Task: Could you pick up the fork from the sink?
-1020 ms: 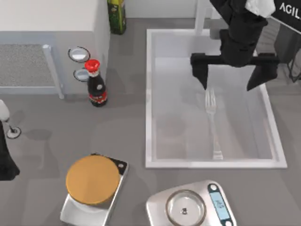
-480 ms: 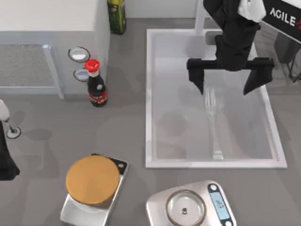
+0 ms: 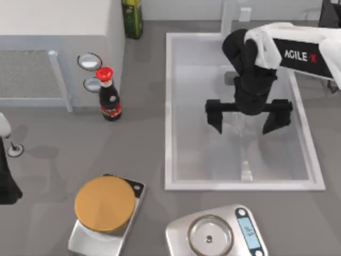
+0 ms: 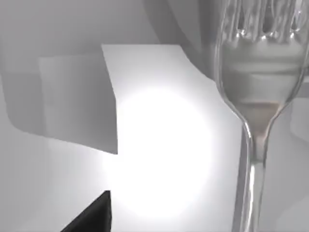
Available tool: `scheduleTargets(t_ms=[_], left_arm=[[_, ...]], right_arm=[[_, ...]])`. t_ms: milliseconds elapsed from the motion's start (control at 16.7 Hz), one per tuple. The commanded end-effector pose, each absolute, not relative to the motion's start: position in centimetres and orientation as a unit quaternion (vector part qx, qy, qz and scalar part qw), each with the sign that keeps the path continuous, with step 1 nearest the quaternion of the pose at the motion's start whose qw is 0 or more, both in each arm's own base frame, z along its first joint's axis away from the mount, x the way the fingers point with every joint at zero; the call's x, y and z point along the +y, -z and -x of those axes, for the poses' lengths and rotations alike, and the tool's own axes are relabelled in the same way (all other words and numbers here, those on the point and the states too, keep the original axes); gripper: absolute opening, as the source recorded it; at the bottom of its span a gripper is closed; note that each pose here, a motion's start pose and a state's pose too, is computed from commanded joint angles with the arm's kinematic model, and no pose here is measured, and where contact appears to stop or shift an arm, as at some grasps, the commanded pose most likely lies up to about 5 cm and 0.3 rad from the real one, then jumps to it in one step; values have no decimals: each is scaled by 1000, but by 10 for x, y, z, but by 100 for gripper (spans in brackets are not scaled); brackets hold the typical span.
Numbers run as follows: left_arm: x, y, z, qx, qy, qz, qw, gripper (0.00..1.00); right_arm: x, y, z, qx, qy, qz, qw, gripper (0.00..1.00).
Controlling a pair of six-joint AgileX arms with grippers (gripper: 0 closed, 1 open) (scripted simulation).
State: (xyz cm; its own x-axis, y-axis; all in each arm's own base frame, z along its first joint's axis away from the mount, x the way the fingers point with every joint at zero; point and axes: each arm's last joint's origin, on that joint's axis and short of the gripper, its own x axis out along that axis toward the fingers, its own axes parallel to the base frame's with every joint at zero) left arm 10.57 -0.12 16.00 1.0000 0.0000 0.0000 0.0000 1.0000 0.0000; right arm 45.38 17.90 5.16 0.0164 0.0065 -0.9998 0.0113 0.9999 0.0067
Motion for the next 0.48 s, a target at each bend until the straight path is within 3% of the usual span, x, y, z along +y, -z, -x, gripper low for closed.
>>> scheduleTargets(t_ms=[180, 480], left_arm=[[-1, -160, -106, 0, 0, 0, 1000, 100], [-1, -160, -106, 0, 0, 0, 1000, 100]], right_arm=[[178, -16, -448, 706, 3, -4, 708, 100], [178, -11, -447, 707, 4, -4, 707, 100]])
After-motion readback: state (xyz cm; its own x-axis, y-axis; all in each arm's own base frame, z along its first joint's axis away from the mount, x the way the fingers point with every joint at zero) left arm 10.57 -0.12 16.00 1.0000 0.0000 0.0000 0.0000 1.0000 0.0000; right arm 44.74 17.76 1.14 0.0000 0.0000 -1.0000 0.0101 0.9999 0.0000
